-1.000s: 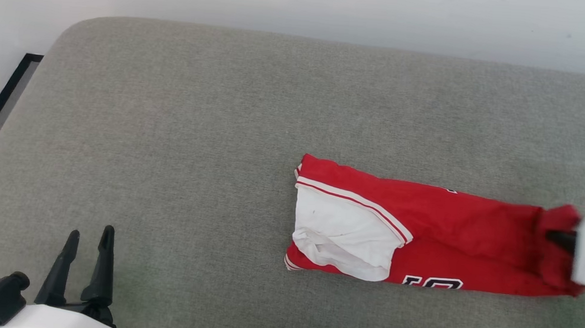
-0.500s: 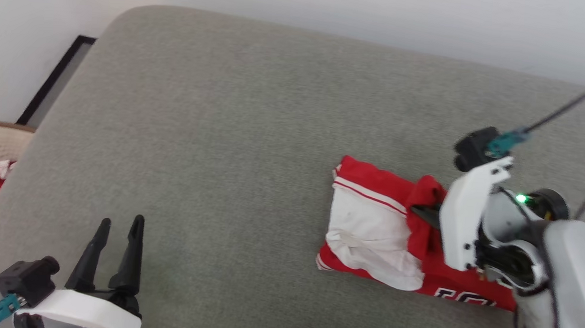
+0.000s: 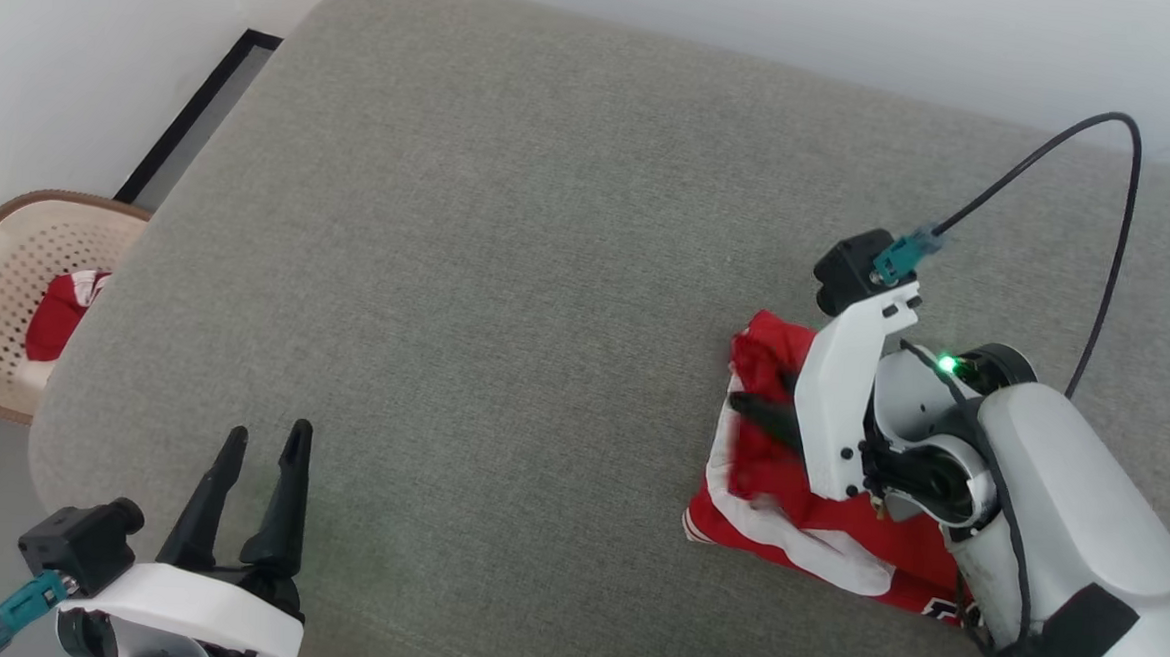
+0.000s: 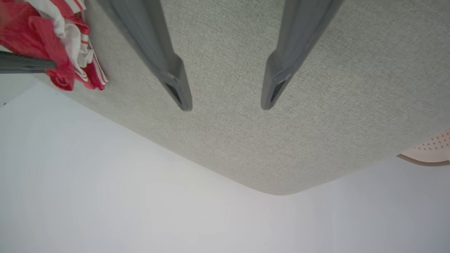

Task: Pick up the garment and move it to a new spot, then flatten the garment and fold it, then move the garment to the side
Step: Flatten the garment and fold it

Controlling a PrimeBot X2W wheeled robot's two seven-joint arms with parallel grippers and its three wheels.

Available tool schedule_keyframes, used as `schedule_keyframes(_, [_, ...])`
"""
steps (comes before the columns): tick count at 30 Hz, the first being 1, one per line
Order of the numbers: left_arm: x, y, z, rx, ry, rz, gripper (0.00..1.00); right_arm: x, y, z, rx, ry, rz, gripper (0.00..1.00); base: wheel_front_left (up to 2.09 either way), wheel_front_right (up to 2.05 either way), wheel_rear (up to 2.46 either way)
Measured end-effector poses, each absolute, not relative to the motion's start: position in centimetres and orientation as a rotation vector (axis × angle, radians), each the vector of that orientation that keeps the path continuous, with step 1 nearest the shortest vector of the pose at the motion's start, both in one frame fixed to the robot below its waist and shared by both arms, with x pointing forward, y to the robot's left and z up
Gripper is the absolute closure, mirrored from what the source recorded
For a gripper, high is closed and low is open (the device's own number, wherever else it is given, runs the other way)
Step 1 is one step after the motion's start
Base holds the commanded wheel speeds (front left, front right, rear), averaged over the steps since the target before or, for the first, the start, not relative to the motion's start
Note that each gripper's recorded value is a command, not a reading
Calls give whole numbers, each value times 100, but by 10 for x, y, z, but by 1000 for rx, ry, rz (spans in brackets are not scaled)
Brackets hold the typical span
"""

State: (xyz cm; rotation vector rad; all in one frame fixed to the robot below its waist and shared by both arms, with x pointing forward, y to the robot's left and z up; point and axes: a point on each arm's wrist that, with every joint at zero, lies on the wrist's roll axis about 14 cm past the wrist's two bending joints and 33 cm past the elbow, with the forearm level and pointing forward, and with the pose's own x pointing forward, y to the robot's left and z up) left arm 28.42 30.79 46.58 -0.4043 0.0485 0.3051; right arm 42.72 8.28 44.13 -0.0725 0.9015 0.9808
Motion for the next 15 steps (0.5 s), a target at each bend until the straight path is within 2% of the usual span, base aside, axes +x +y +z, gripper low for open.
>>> schedule_keyframes(7, [292,308,469,-405,36,284,0,439,73,466,-12,820,970,0,0,0,0])
schedule_keyframes(15, [309,300,478,-392,12,221,0,465,16,508,72,615,830,0,0,0,0])
